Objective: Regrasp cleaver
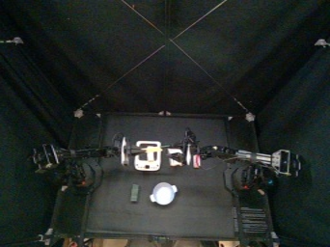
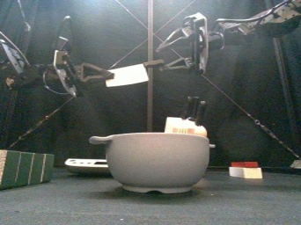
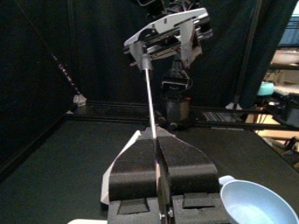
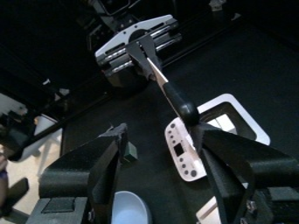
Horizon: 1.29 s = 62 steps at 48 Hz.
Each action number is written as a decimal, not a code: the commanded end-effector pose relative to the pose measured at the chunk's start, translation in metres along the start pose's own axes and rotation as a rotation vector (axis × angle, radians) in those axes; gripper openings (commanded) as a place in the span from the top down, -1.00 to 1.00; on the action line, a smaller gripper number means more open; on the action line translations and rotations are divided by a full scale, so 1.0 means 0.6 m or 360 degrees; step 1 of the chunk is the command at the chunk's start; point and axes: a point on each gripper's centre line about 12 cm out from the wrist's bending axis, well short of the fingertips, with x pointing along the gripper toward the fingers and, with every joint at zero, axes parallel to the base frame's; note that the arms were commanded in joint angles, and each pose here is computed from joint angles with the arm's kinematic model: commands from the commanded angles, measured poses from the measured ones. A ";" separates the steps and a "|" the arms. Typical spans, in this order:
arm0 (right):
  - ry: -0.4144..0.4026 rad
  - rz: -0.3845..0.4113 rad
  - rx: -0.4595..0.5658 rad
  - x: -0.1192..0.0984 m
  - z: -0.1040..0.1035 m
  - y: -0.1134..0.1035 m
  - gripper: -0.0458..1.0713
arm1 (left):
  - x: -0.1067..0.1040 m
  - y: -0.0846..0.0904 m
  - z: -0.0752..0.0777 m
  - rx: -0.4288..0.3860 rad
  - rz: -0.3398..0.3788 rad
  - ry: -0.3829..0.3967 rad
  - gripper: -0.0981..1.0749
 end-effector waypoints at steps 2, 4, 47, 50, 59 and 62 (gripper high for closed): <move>-0.0108 0.0004 0.0202 -0.010 0.028 0.007 -0.72 | -0.001 0.002 0.004 0.0040 0.0011 -0.0001 0.56; -0.0138 -0.0013 0.0306 -0.012 0.033 0.005 -0.72 | -0.002 0.001 0.004 0.0055 0.0010 0.0002 0.56; -0.0098 -0.0907 0.0619 -0.037 0.103 -0.057 -0.72 | -0.021 0.001 -0.001 0.0152 0.0096 0.0192 0.56; -0.0036 -0.0931 0.0602 -0.032 0.104 -0.062 -0.72 | -0.022 0.001 -0.004 0.0154 0.0099 0.0212 0.56; 0.0101 -0.0872 0.0581 -0.026 0.119 -0.080 -0.71 | -0.024 0.003 -0.009 0.0154 0.0111 0.0246 0.56; 0.0156 -0.0843 0.0556 -0.024 0.120 -0.087 -0.71 | -0.024 0.004 -0.010 0.0154 0.0115 0.0258 0.56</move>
